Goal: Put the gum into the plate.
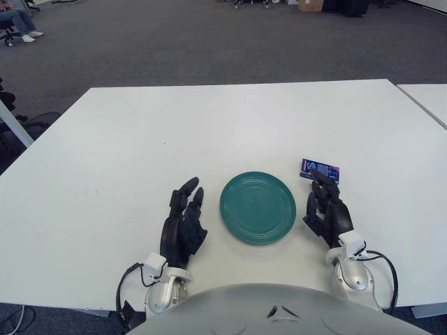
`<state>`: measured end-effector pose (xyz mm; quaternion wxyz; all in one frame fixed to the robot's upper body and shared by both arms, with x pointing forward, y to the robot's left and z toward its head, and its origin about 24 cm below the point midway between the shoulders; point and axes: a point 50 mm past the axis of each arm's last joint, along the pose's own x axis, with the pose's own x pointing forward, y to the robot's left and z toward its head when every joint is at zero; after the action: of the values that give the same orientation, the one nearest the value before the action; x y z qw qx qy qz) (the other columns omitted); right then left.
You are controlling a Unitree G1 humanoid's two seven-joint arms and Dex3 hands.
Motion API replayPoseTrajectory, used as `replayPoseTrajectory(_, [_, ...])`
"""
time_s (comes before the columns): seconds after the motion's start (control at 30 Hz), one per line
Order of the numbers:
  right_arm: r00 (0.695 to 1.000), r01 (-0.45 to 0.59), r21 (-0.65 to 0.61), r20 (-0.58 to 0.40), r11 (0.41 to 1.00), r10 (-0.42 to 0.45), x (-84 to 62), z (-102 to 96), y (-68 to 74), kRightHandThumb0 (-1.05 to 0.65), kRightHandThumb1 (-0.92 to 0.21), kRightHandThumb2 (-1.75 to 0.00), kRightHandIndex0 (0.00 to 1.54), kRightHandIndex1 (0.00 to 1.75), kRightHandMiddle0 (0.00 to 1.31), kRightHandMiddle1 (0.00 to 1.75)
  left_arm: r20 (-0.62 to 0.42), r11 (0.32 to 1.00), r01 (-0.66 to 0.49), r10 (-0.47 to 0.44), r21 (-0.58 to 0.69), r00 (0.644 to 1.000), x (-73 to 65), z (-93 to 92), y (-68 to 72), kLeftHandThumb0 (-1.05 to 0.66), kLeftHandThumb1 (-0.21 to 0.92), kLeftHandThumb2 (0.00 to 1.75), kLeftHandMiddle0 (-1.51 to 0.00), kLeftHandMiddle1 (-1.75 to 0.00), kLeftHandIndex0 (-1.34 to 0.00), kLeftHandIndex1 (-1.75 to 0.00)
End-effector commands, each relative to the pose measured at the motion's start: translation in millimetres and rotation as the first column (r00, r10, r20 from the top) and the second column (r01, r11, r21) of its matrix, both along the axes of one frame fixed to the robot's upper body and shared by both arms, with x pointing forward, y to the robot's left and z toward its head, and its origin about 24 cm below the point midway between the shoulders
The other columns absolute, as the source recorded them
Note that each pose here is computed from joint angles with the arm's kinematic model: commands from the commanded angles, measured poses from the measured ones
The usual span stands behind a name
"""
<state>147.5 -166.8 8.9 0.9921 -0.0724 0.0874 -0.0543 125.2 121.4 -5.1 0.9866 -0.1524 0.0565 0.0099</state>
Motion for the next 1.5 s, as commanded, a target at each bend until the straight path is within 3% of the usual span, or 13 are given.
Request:
replayPoseTrajectory(0.0, [0.996, 0.004, -0.026, -0.084, 1.0, -0.006, -10.7, -6.2, -4.9, -0.67, -0.92, -0.96, 0.21, 0.0, 0.0, 0.48, -0.032, 1.0, -0.001, 0.001, -0.008, 0.999, -0.4, -3.3, -0.8, -0.99, 0.92, 0.92, -0.39, -0.01, -0.09, -0.94])
replayPoseTrajectory(0.23, [0.989, 0.012, -0.239, 0.144, 0.971, 0.024, 1.4, 47.3, -11.7, -0.69, -0.92, -0.88, 0.24, 0.01, 0.0, 0.59, -0.032, 1.0, -0.003, 0.003, 0.002, 0.999, 0.1, -2.3, -1.5, -0.98, 0.92, 0.93, -0.38, -0.01, -0.06, -0.93])
replayPoseTrajectory(0.43, [0.967, 0.043, -0.453, 0.243, 0.89, 0.077, 7.4, 64.3, -21.4, -0.73, -0.92, -0.78, 0.33, 0.04, 0.0, 0.76, -0.028, 1.0, -0.002, 0.002, 0.002, 1.0, 1.6, -3.1, -1.7, -0.97, 0.92, 0.94, -0.38, -0.01, -0.08, -0.94])
replayPoseTrajectory(0.57, [0.925, 0.107, -0.659, 0.341, 0.744, 0.168, 18.5, 82.1, -25.5, -0.76, -0.92, -0.74, 0.39, 0.05, 0.02, 0.87, -0.026, 1.0, -0.002, 0.002, -0.005, 1.0, 3.1, -4.2, -1.4, -0.96, 0.92, 0.94, -0.39, -0.01, -0.08, -0.94])
replayPoseTrajectory(0.63, [0.913, 0.129, -0.702, 0.359, 0.701, 0.192, 21.2, 86.7, -24.7, -0.77, -0.92, -0.7, 0.41, 0.05, 0.03, 0.9, -0.025, 1.0, -0.002, 0.002, -0.007, 1.0, 3.5, -4.4, -1.5, -0.96, 0.92, 0.93, -0.39, -0.01, -0.07, -0.94])
replayPoseTrajectory(0.8, [0.895, 0.154, -0.858, 0.331, 0.49, 0.299, 38.0, 110.0, -22.3, -0.77, -0.92, -0.61, 0.44, 0.06, 0.05, 0.94, -0.014, 1.0, 0.005, -0.005, -0.001, 1.0, 5.8, -5.6, -2.9, -0.96, 0.92, 0.93, -0.39, -0.01, -0.06, -0.93])
replayPoseTrajectory(0.97, [0.908, 0.124, -0.942, 0.235, 0.313, 0.348, 52.6, 117.8, -24.2, -0.79, -0.92, -0.54, 0.48, 0.08, 0.07, 0.96, -0.003, 1.0, 0.007, -0.007, -0.014, 1.0, 7.4, -5.4, -4.2, -0.95, 0.92, 0.92, -0.39, -0.01, -0.04, -0.92])
replayPoseTrajectory(1.2, [0.928, 0.032, -0.972, 0.116, 0.235, 0.355, 79.9, 104.6, -24.2, -0.8, -0.92, -0.5, 0.5, 0.08, 0.07, 0.98, 0.01, 1.0, 0.005, -0.005, -0.025, 1.0, 7.9, -4.7, -4.8, -0.94, 0.92, 0.91, -0.39, -0.01, -0.03, -0.92])
replayPoseTrajectory(1.47, [0.932, -0.115, -0.982, -0.055, 0.15, 0.358, 106.1, 72.3, -29.3, -0.81, -0.92, -0.57, 0.43, 0.04, 0.01, 0.91, 0.019, 0.999, 0.006, -0.005, -0.036, 1.0, 7.5, -2.2, -4.8, -0.93, 0.92, 0.91, -0.39, -0.01, -0.02, -0.92])
